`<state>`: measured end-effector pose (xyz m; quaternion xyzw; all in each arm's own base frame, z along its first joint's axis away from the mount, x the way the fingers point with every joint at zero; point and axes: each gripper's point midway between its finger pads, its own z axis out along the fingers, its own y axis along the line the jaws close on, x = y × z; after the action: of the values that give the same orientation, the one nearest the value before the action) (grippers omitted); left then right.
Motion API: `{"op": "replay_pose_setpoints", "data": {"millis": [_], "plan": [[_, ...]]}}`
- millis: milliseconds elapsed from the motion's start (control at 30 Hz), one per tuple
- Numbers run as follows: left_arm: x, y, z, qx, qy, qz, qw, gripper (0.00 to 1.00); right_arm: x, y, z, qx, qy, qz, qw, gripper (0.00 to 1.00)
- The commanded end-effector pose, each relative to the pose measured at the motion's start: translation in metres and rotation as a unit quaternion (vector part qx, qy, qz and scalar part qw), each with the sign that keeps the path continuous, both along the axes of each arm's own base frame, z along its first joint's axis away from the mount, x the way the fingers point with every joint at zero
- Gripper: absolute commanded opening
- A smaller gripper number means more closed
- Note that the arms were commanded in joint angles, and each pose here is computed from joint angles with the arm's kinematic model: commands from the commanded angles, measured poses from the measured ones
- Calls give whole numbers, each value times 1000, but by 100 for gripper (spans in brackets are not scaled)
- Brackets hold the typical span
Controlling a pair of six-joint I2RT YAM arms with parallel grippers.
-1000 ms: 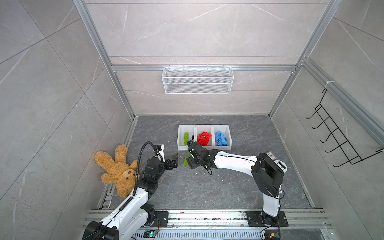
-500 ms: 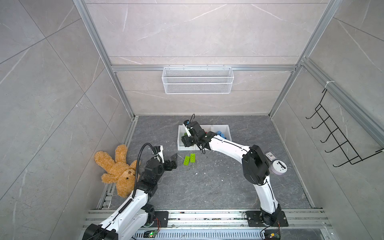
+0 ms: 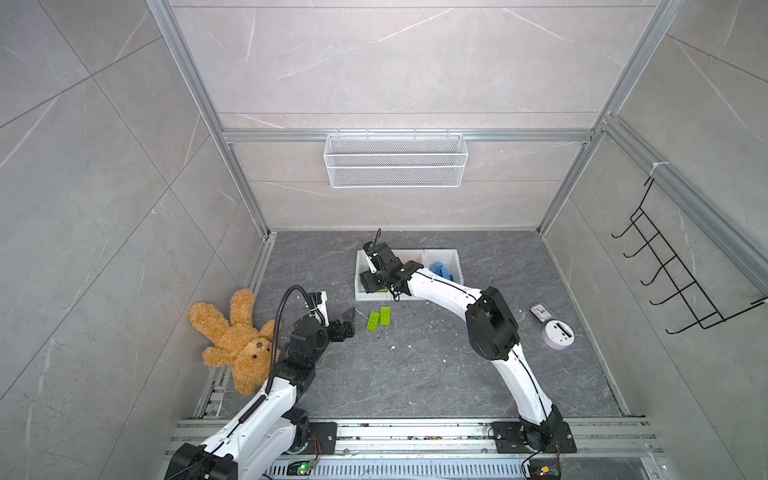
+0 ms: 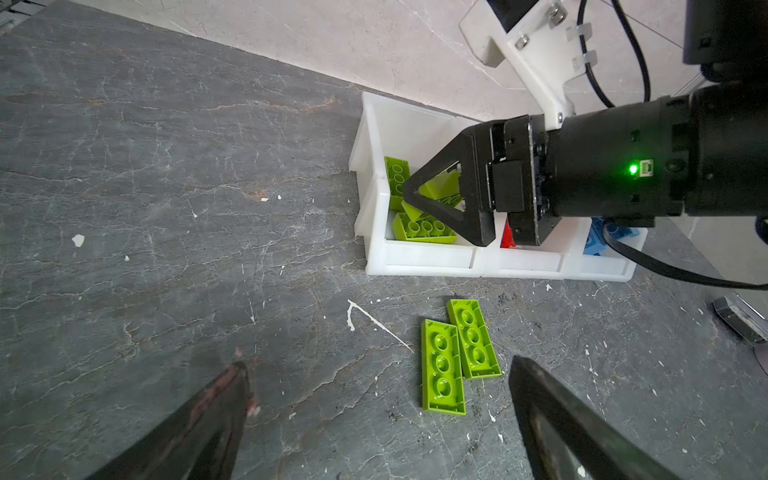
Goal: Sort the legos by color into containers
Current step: 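Open the right gripper to drop the brick in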
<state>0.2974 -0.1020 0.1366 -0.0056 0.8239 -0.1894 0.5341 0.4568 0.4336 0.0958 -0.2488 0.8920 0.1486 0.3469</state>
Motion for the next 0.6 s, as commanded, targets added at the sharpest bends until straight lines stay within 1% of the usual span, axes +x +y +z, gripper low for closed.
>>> {"op": "replay_pose_setpoints", "data": {"millis": [0, 167, 267, 333, 400, 500, 567], "plan": [[3, -2, 13, -15, -23, 0, 1000, 99, 2, -2, -14, -12, 11, -5, 1000, 69], [1, -5, 16, -17, -31, -11, 999, 99, 3, 0, -4, -8, 8, -1, 1000, 81], [0, -5, 19, -19, -37, -13, 999, 99, 1, 0, 11, -1, 3, 4, 1000, 83], [0, -4, 19, -18, -37, -10, 999, 99, -2, -1, 21, 5, -3, 5, 1000, 83], [0, -4, 19, -17, -37, -9, 999, 99, -8, -5, 33, 10, -7, 6, 1000, 81], [0, -4, 18, -17, -36, -9, 999, 99, -27, -12, 50, 22, -13, 8, 1000, 78], [0, -4, 18, -17, -35, -9, 999, 99, -46, -19, 56, 24, -19, 6, 1000, 77]]}}
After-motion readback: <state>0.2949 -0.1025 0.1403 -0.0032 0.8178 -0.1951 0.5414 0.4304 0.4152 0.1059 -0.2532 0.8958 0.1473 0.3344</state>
